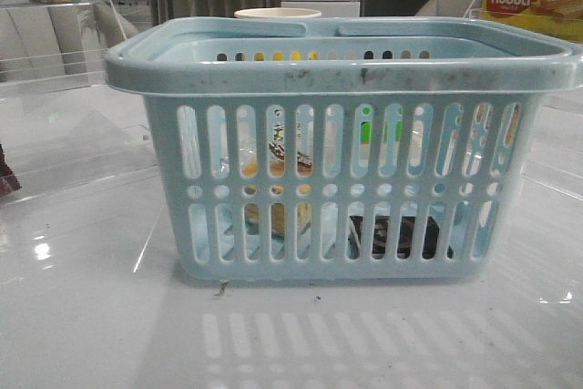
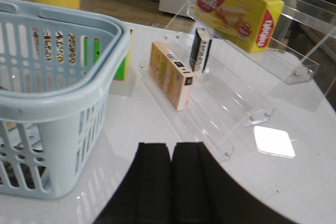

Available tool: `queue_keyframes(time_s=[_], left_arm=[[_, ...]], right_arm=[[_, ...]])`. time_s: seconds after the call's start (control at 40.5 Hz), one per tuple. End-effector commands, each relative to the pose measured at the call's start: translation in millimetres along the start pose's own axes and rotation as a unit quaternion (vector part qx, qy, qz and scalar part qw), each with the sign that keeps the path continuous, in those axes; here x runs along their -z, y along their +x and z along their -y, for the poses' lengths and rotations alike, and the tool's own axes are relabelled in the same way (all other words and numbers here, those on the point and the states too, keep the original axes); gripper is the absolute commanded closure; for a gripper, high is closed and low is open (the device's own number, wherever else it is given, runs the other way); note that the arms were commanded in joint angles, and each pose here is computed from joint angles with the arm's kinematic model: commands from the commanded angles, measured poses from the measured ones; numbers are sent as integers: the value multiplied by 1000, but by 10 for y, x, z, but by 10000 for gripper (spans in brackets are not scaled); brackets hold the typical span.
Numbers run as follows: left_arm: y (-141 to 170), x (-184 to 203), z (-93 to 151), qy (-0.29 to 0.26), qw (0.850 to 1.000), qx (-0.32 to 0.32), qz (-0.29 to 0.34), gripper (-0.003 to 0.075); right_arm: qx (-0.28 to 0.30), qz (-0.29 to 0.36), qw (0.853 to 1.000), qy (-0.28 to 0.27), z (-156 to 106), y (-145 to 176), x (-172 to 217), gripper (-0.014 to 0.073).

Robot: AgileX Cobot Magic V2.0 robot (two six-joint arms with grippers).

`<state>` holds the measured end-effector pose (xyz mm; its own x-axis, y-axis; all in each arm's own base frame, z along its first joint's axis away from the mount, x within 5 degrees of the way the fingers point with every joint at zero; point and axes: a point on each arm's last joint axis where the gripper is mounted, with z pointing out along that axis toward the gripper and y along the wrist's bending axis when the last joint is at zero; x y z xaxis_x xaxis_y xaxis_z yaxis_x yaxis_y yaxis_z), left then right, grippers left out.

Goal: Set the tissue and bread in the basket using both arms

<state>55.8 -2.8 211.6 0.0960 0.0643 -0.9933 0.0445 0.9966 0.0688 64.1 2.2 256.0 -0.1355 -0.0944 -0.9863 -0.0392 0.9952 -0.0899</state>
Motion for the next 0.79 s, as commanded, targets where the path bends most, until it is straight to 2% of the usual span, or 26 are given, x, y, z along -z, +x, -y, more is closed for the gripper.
queue_keyframes(time_s=[0.0, 0.296, 0.617, 0.765], left_arm=[[-95, 19, -6, -2, 999, 6, 53, 629], [-95, 19, -6, -2, 999, 6, 53, 629], [-95, 19, -6, -2, 999, 6, 53, 629], [-95, 19, -6, -2, 999, 6, 53, 629]], right_arm=[[3, 65, 998, 27, 23, 39, 50, 541], [3, 91, 995, 34, -18, 547, 15, 541], [3, 89, 995, 34, -18, 556, 11, 541], [-8, 109, 993, 36, -13, 523, 18, 541]])
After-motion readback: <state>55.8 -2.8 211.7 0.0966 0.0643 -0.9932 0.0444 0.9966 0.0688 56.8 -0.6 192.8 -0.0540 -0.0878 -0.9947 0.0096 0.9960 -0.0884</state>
